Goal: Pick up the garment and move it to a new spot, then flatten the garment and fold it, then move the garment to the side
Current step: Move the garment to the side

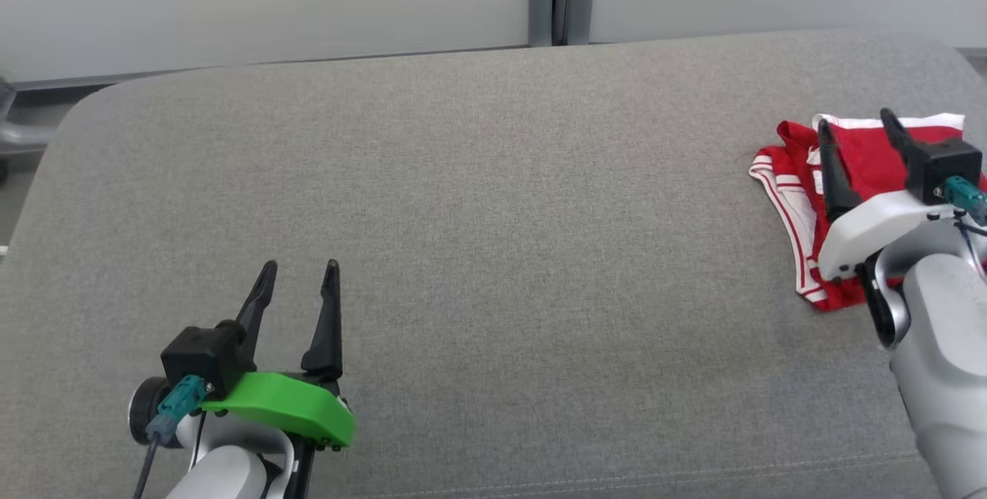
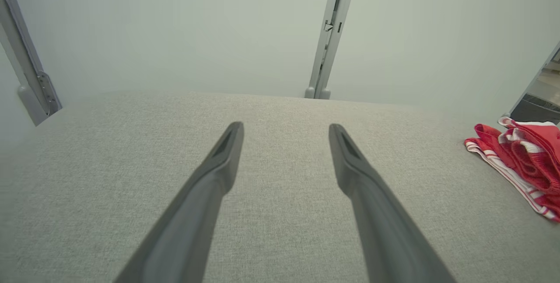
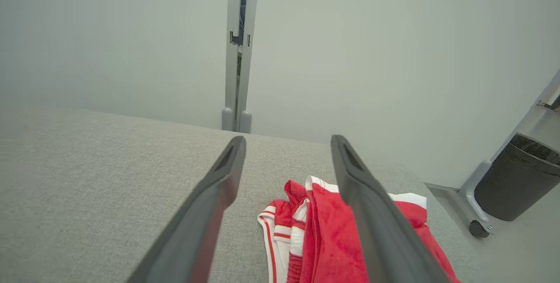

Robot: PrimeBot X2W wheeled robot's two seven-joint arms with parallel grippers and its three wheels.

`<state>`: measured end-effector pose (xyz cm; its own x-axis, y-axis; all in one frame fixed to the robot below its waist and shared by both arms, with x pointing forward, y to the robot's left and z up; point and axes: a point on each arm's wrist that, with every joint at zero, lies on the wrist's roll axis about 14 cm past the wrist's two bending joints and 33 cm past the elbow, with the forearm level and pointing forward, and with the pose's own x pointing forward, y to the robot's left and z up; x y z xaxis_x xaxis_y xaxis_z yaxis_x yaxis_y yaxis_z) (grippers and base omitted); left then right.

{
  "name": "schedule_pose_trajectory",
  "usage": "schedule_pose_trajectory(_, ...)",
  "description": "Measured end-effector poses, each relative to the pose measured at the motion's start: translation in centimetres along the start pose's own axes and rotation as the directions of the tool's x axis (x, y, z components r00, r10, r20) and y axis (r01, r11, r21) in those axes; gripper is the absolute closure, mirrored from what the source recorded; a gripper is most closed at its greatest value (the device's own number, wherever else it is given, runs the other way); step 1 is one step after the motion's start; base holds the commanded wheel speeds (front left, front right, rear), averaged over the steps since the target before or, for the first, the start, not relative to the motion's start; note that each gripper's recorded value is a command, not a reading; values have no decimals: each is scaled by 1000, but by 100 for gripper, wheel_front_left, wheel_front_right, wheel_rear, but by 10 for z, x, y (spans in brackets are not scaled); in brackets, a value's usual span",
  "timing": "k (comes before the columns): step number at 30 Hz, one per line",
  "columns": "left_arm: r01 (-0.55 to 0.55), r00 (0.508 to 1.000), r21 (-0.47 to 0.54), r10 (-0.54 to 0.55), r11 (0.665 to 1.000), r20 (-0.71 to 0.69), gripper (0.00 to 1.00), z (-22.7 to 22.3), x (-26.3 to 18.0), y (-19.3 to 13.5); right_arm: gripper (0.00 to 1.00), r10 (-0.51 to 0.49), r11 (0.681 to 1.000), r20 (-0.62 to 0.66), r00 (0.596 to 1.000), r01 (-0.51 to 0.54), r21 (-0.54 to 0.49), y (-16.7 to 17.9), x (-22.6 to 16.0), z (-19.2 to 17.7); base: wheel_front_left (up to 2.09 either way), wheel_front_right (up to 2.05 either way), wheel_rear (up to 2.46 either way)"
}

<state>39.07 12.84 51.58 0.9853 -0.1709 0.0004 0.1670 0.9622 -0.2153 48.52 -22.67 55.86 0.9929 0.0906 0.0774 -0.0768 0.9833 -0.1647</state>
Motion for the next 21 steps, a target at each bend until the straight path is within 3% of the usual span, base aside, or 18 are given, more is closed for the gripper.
schedule_pose_trajectory(8, -157, 986, -1, 157, 988, 60, 0, 22, -23, 40, 0, -34, 985, 60, 998, 24, 171, 32, -25, 11, 0, 0, 0)
schedule_pose_trajectory(17, -235, 969, 10, 233, 972, 80, 0, 27, -53, 65, 0, -32, 964, 44, 999, 20, 265, 60, -49, 6, 0, 0, 0)
schedule_pose_trajectory(21, -232, 971, -49, 234, 971, 42, 0, 18, -66, 67, 0, 14, 950, 15, 1000, -18, 311, 79, -56, -2, 0, 0, 0)
